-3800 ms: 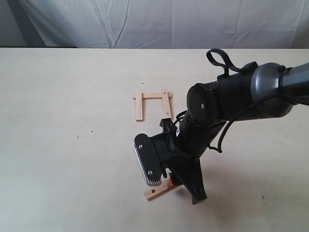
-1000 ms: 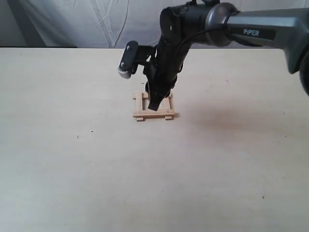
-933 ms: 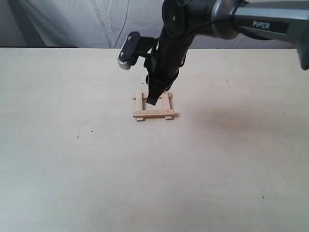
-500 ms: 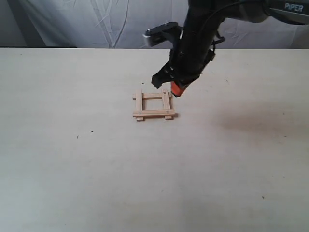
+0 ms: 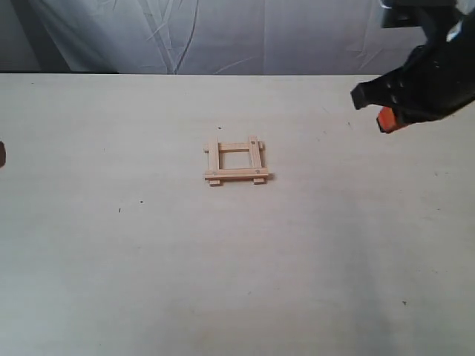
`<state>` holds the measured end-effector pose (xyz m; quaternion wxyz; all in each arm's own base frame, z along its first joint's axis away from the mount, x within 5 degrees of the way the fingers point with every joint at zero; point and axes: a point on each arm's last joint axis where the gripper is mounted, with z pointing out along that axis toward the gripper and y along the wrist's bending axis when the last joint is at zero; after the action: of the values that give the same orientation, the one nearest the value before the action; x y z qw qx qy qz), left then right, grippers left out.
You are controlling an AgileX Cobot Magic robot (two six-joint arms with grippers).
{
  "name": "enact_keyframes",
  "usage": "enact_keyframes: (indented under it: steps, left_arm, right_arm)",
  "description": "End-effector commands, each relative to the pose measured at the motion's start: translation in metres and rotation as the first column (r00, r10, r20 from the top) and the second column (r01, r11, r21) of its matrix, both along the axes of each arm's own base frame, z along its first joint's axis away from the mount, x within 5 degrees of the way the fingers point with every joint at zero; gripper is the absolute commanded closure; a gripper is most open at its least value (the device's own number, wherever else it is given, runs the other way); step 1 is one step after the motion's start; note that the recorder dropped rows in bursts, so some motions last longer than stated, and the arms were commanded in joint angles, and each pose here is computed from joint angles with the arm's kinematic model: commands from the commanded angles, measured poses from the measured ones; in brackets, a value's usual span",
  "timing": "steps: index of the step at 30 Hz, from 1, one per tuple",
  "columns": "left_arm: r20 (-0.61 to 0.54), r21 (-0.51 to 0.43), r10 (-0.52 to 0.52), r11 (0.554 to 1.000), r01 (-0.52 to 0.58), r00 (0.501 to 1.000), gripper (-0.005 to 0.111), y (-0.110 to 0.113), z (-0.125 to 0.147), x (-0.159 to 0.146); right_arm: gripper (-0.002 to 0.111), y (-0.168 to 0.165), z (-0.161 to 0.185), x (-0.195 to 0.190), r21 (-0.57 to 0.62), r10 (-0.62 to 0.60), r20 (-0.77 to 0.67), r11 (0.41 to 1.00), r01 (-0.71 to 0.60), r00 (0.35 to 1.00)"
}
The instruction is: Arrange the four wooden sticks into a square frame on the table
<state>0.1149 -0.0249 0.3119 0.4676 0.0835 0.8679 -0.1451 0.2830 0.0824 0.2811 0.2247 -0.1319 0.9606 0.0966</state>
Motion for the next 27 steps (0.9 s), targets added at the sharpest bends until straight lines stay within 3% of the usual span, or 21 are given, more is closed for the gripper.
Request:
enact_keyframes:
  steps: [1,5,9,18,27]
  left_arm:
    - [0.066,-0.01,-0.012,1.0,0.013,0.998,0.107,-0.004,-0.025,-0.014]
    - [0.125,0.012,-0.019,1.0,0.017,0.992,0.107,-0.005,-0.039,-0.024]
    - [0.166,0.005,-0.003,1.0,0.002,0.986,0.107,-0.004,-0.035,-0.027]
    - [0.166,0.009,-0.003,1.0,0.002,0.986,0.107,-0.004,-0.035,-0.027]
    - [0.164,0.015,-0.005,1.0,0.003,0.986,0.107,-0.004,-0.036,-0.027]
  right_arm:
    - [0.108,-0.015,0.013,-0.046,0.026,-0.028,0.159,0.999,0.024,0.987]
    - [0.108,-0.025,0.016,-0.081,0.07,-0.062,0.313,0.997,0.042,0.948]
    - [0.108,-0.031,0.021,-0.117,0.1,-0.064,0.335,0.995,0.032,0.94]
    - [0.108,-0.037,0.038,-0.136,0.131,-0.085,0.425,0.991,0.031,0.901]
    - [0.108,-0.071,0.072,-0.195,0.191,-0.281,0.648,0.96,0.207,0.708]
